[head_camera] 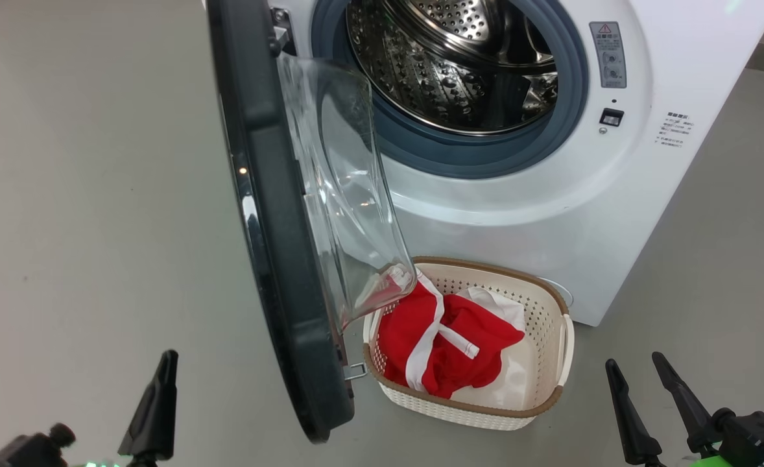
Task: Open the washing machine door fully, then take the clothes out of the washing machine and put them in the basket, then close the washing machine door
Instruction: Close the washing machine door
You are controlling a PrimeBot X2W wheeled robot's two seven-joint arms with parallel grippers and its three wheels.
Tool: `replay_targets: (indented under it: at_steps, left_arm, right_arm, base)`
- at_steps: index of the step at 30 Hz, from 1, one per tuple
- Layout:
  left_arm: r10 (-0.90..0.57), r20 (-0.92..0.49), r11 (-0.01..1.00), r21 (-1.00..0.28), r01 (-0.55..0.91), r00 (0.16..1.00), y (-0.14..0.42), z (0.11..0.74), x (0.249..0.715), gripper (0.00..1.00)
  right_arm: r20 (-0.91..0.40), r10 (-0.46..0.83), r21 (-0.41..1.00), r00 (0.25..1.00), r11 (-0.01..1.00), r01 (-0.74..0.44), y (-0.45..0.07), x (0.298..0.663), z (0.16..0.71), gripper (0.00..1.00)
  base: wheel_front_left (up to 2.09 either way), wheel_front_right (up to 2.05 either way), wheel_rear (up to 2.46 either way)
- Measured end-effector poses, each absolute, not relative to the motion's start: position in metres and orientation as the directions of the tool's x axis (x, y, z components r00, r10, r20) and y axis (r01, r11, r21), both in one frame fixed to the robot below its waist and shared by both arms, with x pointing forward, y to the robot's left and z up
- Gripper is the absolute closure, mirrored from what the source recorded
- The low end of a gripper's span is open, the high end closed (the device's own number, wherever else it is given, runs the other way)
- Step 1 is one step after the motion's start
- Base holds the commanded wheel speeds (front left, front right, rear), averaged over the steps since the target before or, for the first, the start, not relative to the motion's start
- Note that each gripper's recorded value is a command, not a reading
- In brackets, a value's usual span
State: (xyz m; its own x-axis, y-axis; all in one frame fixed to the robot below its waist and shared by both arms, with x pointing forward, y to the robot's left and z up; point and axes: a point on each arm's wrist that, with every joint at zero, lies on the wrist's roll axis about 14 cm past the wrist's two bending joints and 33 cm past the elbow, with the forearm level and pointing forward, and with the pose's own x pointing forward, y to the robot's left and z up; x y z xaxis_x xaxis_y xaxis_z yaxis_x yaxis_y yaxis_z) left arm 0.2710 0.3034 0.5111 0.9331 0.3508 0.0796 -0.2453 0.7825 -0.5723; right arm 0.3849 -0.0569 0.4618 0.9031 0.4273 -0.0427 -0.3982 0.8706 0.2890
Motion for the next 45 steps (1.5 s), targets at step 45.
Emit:
replay_targets:
  at_steps: [45]
  left_arm:
    - [-0.180, 0.098, 0.488, -0.855, 0.175, 0.979, 0.194, 0.556, 0.354, 1.00]
  right_arm:
    - [-0.067, 0.306, 0.312, 0.950, 0.910, -0.272, -0.095, 0.392, 0.450, 0.00]
  base:
    - [0.00, 0.00, 0.00]
